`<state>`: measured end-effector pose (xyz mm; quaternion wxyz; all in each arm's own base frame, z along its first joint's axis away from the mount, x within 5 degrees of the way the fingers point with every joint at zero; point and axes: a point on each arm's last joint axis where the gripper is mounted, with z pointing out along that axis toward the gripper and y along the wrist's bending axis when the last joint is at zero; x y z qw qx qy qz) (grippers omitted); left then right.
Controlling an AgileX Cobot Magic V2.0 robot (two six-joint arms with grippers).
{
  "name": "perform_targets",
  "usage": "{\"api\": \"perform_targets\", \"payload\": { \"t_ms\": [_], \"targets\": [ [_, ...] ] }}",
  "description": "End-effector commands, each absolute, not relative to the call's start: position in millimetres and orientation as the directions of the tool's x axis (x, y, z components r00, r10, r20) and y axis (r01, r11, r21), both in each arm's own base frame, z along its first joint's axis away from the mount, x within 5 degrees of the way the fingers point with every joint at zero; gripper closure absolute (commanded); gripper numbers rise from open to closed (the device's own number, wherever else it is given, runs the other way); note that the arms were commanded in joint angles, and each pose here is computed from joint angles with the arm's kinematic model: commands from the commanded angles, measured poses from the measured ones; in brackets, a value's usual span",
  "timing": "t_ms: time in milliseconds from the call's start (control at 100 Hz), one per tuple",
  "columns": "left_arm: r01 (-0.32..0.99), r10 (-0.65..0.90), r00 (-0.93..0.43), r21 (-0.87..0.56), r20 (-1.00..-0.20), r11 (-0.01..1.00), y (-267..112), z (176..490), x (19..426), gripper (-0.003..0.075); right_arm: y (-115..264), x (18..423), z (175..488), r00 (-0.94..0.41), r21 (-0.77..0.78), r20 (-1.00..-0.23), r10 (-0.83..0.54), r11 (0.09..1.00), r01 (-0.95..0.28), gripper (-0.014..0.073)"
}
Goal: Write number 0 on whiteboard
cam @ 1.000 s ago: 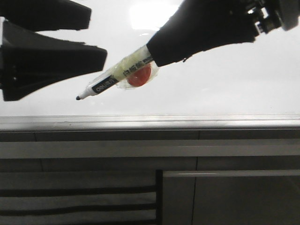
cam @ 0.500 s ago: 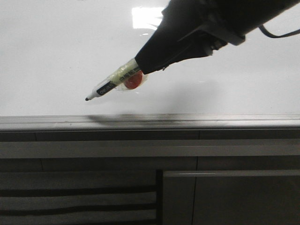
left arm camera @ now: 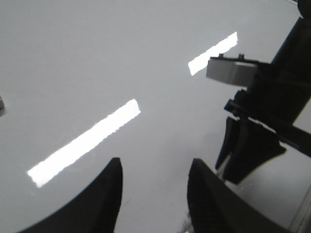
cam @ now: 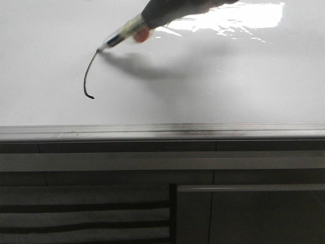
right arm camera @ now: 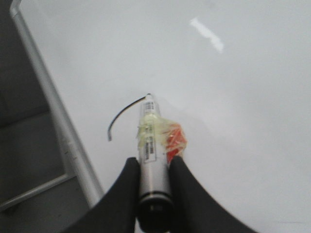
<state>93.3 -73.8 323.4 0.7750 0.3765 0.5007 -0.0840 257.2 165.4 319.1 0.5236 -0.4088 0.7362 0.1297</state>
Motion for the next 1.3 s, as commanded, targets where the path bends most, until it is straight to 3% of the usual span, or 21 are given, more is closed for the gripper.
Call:
{"api": "perform_targets", "payload": {
  "t_ms": [0, 120, 310, 480, 750, 950, 1120, 1290],
  "targets": [
    [0.517, 0.173, 0.514, 0.464, -0.84, 0.719, -74.3, 335.8, 90.4, 0.044, 135.0, 261.0, 359.2, -0.019, -0.334, -0.906, -0.423, 0.741, -0.582, 0.0671],
    [0.517, 0.173, 0.514, 0.464, -0.84, 0.719, -74.3, 335.8, 90.4, 0.044, 108.6, 258.8, 355.0, -0.085, -0.297, -0.906, -0.415, 0.765, -0.571, 0.0671],
    [0.517, 0.173, 0.514, 0.464, -0.84, 0.719, -74.3, 335.8, 90.4, 0.044, 92.6, 251.6, 314.6, -0.248, -0.195, -0.873, -0.42, 0.767, -0.612, 0.0671],
    [0.517, 0.173, 0.514, 0.464, -0.84, 0.719, -74.3, 335.8, 90.4, 0.044, 99.5, 238.0, 282.0, -0.341, -0.101, -0.826, -0.448, 0.714, -0.693, 0.0671],
    [0.517, 0.173, 0.514, 0.464, -0.84, 0.719, -74.3, 335.8, 90.4, 0.044, 138.1, 238.6, 261.4, -0.322, -0.105, -0.802, -0.503, 0.649, -0.753, 0.0671],
    [0.517, 0.173, 0.514, 0.464, -0.84, 0.719, -74.3, 335.8, 90.4, 0.044, 170.7, 251.8, 271.8, -0.245, -0.155, -0.825, -0.51, 0.62, -0.769, 0.0671],
    [0.517, 0.173, 0.514, 0.464, -0.84, 0.719, -74.3, 335.8, 90.4, 0.044, 175.9, 254.6, 292.4, -0.201, -0.161, -0.853, -0.481, 0.61, -0.776, 0.0671],
    [0.529, 0.162, 0.51, 0.457, -0.845, 0.715, -74.9, 335.8, 89.8, 0.044, 175.8, 223.3, 304.9, -0.185, -0.08, -0.849, -0.496, 0.465, -0.882, 0.0671]
  ]
}}
